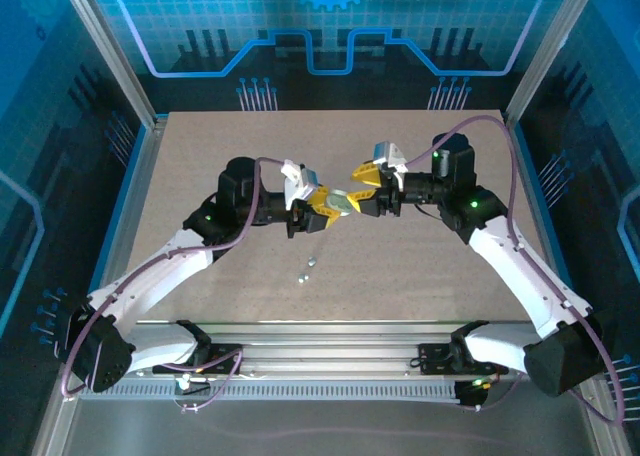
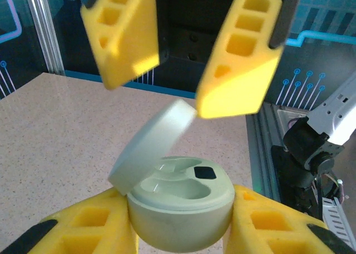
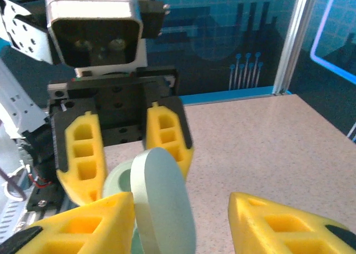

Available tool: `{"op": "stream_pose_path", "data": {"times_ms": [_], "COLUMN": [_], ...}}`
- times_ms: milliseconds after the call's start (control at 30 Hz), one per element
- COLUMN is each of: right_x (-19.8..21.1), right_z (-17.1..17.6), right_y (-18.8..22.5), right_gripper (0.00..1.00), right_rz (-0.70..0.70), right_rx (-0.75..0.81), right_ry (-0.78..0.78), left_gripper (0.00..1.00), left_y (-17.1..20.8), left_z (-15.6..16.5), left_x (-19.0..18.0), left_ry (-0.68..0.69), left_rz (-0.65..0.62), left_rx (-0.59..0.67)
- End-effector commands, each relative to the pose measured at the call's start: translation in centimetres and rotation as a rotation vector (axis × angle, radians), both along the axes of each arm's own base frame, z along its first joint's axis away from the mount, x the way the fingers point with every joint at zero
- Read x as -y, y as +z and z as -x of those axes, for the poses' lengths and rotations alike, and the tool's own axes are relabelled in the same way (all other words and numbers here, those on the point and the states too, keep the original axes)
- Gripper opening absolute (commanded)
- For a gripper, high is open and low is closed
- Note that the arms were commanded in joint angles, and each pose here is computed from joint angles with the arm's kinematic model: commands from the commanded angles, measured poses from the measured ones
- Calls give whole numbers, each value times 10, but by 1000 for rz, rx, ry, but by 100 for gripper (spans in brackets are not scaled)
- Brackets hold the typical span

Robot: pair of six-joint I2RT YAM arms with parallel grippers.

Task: Insert wireless bluetooth earbuds into charging case

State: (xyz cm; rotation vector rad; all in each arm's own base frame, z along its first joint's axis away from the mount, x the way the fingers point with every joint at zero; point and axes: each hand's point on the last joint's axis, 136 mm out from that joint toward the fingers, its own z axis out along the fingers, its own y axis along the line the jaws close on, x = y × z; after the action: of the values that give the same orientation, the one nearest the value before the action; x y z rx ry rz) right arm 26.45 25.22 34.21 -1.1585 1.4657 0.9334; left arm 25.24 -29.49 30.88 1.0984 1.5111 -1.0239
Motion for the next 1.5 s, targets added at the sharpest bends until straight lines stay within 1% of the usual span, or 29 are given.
{"op": "stream_pose_path", "data": {"times_ms": [0,167,267,433,633,800,867,933,1033,1067,1100,1133,1200,1400,1467], "right_x": [8,12,16,20,10,11,12,14,11,9,8,6,4,-2,-3], "right_z": [-16,-18,-26,-30,-1,5,2,-4,-7,-6,-4,-3,0,7,7], "right_y": [0,-2,-2,-1,9,3,-2,-2,-2,0,1,4,7,9,8], "right_gripper": [50,51,51,52,53,56,56,53,46,41,39,38,35,37,34], "right_rz": [4,14,23,22,-5,26,41,48,55,52,46,39,31,35,41], "right_rx": [24,33,19,3,22,20,14,15,25,26,26,27,33,22,19], "right_ry": [-88,-117,-174,-213,-45,-23,-38,-71,-74,-62,-45,-32,-4,58,65], "left_gripper": [34,34,34,34,34,35,35,35,35,35,35,35,35,35,35], "left_y": [13,15,16,17,17,18,18,20,21,21,21,20,21,21,21], "left_z": [21,20,20,17,12,11,11,12,15,16,18,18,19,21,21], "left_x": [8,7,7,6,5,5,4,4,6,6,7,8,8,10,10], "left_ry": [-102,-94,-93,-74,-41,-34,-34,-38,-61,-70,-81,-87,-93,-112,-119], "left_rz": [46,54,58,66,75,78,79,83,91,91,90,90,93,91,89], "left_rx": [40,48,50,63,73,78,79,82,78,70,64,60,54,43,36]}}
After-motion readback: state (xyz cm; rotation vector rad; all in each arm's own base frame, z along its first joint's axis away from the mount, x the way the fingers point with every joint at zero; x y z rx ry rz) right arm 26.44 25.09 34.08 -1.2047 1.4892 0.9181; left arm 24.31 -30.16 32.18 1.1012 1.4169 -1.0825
